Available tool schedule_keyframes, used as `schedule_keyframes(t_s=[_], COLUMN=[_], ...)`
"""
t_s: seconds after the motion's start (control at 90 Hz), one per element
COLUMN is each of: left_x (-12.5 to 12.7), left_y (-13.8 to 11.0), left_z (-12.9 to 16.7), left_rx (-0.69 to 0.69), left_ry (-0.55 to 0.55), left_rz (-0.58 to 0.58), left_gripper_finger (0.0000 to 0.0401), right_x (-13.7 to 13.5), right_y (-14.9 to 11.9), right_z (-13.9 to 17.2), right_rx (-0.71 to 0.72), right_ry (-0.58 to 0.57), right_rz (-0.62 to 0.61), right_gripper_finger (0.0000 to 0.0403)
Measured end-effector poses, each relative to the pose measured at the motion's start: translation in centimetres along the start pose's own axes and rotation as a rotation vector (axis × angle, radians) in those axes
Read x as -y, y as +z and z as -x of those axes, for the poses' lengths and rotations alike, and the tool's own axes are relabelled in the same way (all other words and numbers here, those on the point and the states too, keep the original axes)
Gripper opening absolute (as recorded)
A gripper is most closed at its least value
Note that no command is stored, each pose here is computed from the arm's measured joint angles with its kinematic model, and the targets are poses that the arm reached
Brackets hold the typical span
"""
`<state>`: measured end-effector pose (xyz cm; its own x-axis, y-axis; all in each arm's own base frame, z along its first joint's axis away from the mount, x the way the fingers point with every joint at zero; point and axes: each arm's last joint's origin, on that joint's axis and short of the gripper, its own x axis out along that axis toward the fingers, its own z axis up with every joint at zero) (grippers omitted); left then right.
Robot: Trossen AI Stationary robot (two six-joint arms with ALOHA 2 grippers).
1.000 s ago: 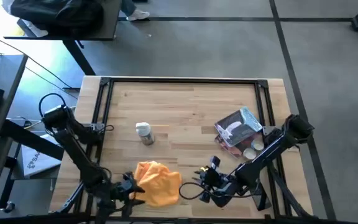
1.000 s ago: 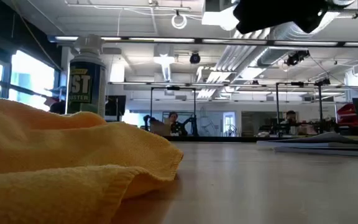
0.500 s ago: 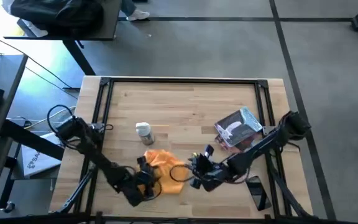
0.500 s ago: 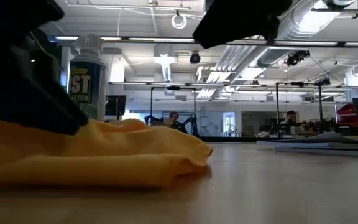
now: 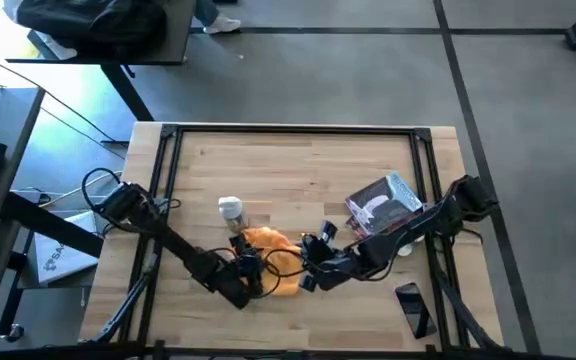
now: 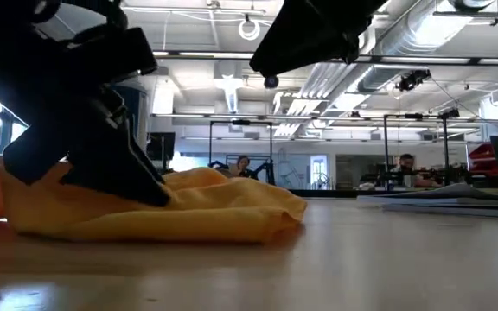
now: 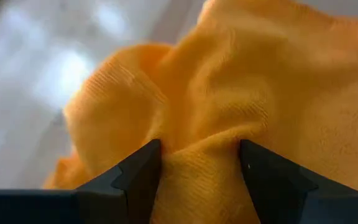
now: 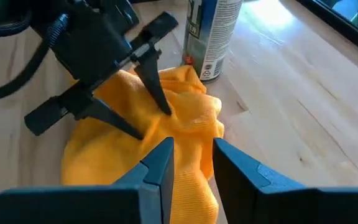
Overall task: Apply microfiber cloth
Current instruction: Move the orange microfiber cloth to the top right of the table
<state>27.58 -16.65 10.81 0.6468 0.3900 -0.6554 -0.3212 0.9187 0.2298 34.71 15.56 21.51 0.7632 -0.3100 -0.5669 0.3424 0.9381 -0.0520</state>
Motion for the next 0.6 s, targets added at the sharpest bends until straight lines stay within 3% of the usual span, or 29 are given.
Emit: schedule_keyframes(t_s=[0.333, 0.6], left_x=[0.04, 0.05], left_y=[0.0, -0.01], left_z=[-0.07, -0.07], left_rx=[-0.039, -0.04], left_ry=[-0.049, -0.05], left_rz=[0.006, 0.006], left_gripper_finger=[0.0197, 0.0197], right_x=[-0.21, -0.41], right_y=[-0.32, -0.43], right_z=[0.23, 0.33], right_rx=[-0.021, -0.039], right_ry=[0.013, 0.043], right_rz=[0.016, -0.082], right_gripper_finger=[0.0079, 0.0079])
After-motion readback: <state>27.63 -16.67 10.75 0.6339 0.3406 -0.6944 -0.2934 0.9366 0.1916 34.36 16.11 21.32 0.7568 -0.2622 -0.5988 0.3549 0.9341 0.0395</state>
